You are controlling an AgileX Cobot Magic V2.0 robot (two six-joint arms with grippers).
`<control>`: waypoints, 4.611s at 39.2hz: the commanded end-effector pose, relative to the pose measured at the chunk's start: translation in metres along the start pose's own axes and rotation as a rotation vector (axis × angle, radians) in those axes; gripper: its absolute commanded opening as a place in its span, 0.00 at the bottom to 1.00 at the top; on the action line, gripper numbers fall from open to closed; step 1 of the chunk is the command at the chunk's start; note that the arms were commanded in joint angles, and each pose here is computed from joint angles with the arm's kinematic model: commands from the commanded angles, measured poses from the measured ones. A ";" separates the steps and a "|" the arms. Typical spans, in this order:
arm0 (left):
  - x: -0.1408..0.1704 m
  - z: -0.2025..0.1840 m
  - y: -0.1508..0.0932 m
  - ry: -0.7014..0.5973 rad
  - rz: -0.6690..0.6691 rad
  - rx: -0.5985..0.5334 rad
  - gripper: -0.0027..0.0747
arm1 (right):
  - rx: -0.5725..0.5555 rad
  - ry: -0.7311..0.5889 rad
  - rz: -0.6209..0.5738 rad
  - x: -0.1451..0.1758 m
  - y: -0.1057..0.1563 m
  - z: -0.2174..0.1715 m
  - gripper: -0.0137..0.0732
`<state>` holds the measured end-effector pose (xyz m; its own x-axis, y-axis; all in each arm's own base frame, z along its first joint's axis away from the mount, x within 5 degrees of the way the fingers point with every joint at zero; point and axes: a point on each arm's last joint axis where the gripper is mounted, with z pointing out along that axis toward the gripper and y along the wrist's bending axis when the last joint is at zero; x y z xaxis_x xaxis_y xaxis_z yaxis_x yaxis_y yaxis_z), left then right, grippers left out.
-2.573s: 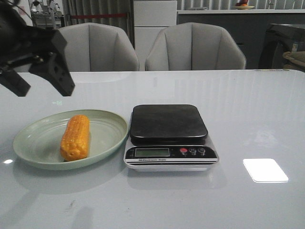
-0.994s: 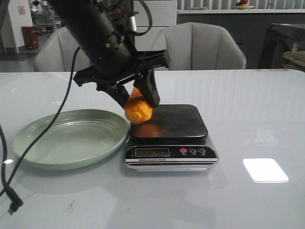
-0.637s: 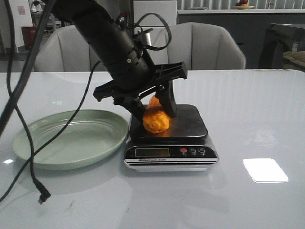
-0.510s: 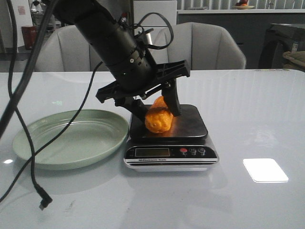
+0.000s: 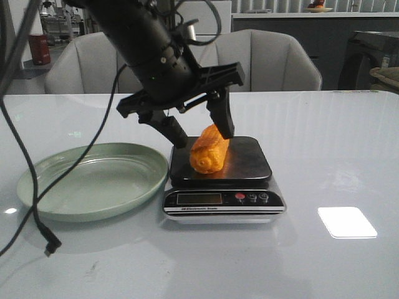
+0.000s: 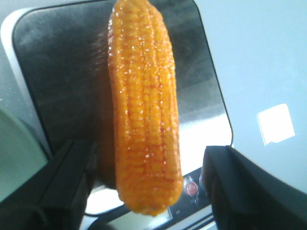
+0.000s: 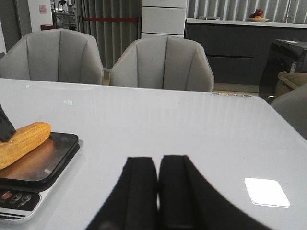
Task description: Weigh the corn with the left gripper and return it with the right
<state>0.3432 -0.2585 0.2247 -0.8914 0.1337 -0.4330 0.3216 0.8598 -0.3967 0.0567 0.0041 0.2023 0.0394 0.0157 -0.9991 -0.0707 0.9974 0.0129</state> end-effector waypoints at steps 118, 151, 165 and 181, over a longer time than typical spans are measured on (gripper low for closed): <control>0.301 -0.284 0.076 -0.957 0.491 0.054 0.20 | -0.013 0.224 0.011 -0.092 0.003 0.039 0.35; 0.301 -0.284 0.076 -0.957 0.491 0.054 0.20 | -0.281 0.390 -0.012 -0.088 0.040 0.080 0.86; 0.301 -0.284 0.076 -0.957 0.491 0.054 0.20 | -0.399 0.668 0.107 -0.116 0.086 0.143 0.86; 0.301 -0.284 0.076 -0.957 0.491 0.054 0.20 | -0.396 0.834 0.229 -0.129 0.131 0.220 0.86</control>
<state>0.0137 -0.0164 0.2797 -0.1382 0.0682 -0.9881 0.6106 0.7913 -0.0308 0.2526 0.1378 0.3184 -0.7722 -0.0432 -0.6339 -0.3120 0.8949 0.3192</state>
